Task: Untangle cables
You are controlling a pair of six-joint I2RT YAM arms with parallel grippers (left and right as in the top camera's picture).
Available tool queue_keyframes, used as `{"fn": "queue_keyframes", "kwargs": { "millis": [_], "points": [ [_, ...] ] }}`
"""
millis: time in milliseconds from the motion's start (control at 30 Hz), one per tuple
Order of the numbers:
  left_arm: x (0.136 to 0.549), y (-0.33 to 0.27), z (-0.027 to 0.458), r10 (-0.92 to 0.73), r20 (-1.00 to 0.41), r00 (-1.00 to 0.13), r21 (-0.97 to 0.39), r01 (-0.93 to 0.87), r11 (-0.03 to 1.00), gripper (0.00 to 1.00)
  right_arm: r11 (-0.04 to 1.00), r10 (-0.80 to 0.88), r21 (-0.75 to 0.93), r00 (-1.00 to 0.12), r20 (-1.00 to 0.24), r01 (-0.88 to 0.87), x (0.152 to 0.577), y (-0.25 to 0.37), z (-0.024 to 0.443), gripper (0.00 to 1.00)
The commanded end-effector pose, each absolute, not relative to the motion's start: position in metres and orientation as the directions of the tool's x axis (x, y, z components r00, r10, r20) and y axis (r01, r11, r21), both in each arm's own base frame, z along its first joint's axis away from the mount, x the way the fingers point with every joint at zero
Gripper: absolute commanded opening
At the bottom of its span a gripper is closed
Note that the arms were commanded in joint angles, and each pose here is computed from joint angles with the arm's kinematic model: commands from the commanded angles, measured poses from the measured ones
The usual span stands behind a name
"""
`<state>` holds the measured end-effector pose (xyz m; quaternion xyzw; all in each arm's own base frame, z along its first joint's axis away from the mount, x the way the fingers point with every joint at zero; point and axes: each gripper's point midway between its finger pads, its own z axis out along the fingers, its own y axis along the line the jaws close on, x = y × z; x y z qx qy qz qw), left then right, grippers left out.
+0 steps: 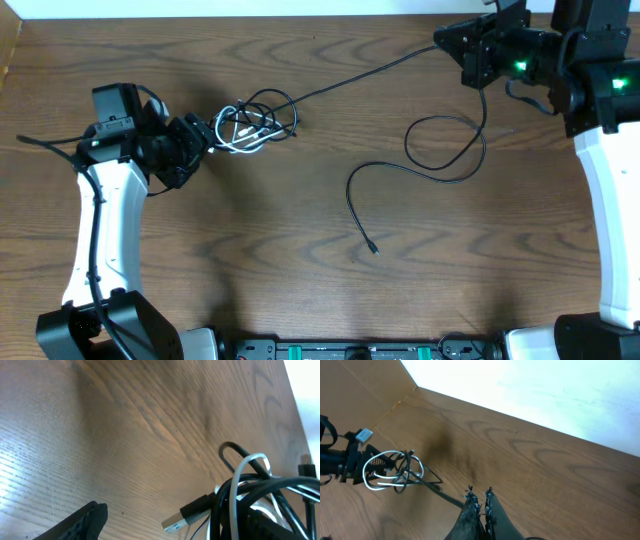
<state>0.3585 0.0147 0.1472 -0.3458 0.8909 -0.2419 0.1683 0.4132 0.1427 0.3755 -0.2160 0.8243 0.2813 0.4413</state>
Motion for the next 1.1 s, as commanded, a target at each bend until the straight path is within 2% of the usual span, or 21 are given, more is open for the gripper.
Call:
{"fn": "queue_keyframes", "kwargs": {
  "millis": [0, 200, 333, 533, 600, 833, 867, 933, 1067],
  "points": [
    [0.354, 0.053, 0.141, -0.785, -0.175, -0.594, -0.452, -0.66, 0.6, 0.76, 0.824, -0.062, 0.23, -0.486, -0.872, -0.518, 0.422, 0.106, 0.392, 0.01],
    [0.341, 0.084, 0.135, -0.823, -0.189, -0.535, -0.389, -0.729, 0.564, 0.76, 0.919, 0.055, 0.247, -0.522, -0.851, -0.307, 0.438, 0.048, 0.386, 0.01],
    [0.337, 0.085, 0.134, -0.815, -0.174, -0.552, -0.391, -0.721, 0.572, 0.71, 0.915, 0.078, 0.272, -0.53, -0.844, -0.298, 0.436, 0.038, 0.386, 0.01],
    [0.337, 0.067, 0.132, -0.754, -0.169, -0.635, -0.39, -0.659, 0.643, 0.7, 0.822, -0.003, 0.315, -0.557, -0.831, -0.475, 0.422, 0.082, 0.378, 0.01],
    [0.338, 0.06, 0.131, -0.744, -0.155, -0.65, -0.4, -0.648, 0.649, 0.7, 0.804, -0.024, 0.326, -0.575, -0.818, -0.497, 0.421, 0.097, 0.371, 0.08],
    [0.326, 0.045, 0.11, -0.689, -0.091, -0.719, -0.323, -0.633, 0.704, 0.7, 0.737, -0.111, 0.378, -0.652, -0.75, -0.56, 0.419, 0.154, 0.334, 0.18],
    [0.322, 0.047, 0.105, -0.69, -0.079, -0.72, -0.294, -0.644, 0.706, 0.69, 0.729, -0.123, 0.387, -0.665, -0.737, -0.564, 0.419, 0.16, 0.327, 0.19],
    [0.315, 0.056, 0.094, -0.695, -0.066, -0.716, -0.224, -0.668, 0.71, 0.58, 0.709, -0.155, 0.407, -0.691, -0.706, -0.576, 0.418, 0.178, 0.311, 0.2],
    [0.311, 0.061, 0.075, -0.698, -0.026, -0.716, -0.164, -0.685, 0.71, 0.58, 0.665, -0.226, 0.438, -0.721, -0.655, -0.606, 0.414, 0.217, 0.28, 0.2]
  ]
}}
